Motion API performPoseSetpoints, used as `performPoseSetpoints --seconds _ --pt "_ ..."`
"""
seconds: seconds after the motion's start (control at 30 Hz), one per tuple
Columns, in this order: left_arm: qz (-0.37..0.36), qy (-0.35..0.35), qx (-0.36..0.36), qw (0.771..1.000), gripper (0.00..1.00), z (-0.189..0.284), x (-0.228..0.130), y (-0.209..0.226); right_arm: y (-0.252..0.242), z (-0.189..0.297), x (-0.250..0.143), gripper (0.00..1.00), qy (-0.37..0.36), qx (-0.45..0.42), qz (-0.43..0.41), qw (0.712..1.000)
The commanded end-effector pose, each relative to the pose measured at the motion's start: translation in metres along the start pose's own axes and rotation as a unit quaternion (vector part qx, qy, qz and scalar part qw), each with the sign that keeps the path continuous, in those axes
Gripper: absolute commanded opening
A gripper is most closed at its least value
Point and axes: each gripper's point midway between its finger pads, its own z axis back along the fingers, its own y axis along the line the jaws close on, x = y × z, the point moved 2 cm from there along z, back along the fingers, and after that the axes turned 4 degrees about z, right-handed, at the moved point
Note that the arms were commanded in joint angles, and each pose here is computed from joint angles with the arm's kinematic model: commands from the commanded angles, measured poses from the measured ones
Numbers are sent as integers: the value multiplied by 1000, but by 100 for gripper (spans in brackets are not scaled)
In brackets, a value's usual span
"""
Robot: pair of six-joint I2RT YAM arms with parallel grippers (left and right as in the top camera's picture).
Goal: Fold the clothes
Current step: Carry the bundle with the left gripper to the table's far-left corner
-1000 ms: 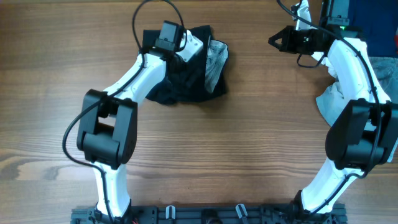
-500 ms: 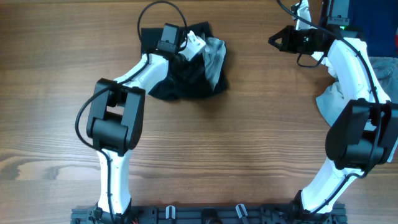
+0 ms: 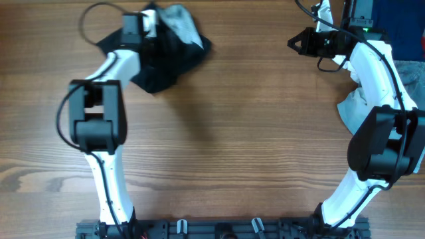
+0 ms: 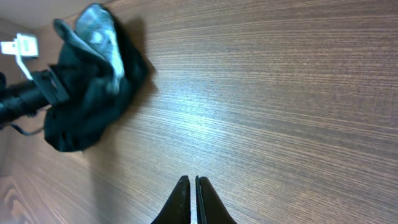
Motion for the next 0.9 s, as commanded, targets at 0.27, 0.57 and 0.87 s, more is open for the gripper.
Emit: performPoseSetpoints --seconds 0.27,0.57,0.87 --pt "278 -73 178 941 100 10 -22 238 -2 3 0 5 0 -6 -4 1000" --pt "341 -168 157 912 100 27 15 262 -2 3 -1 5 0 -6 -9 1000" --pt "175 -206 124 955 100 52 74 199 -3 3 -2 5 3 -8 -8 1000"
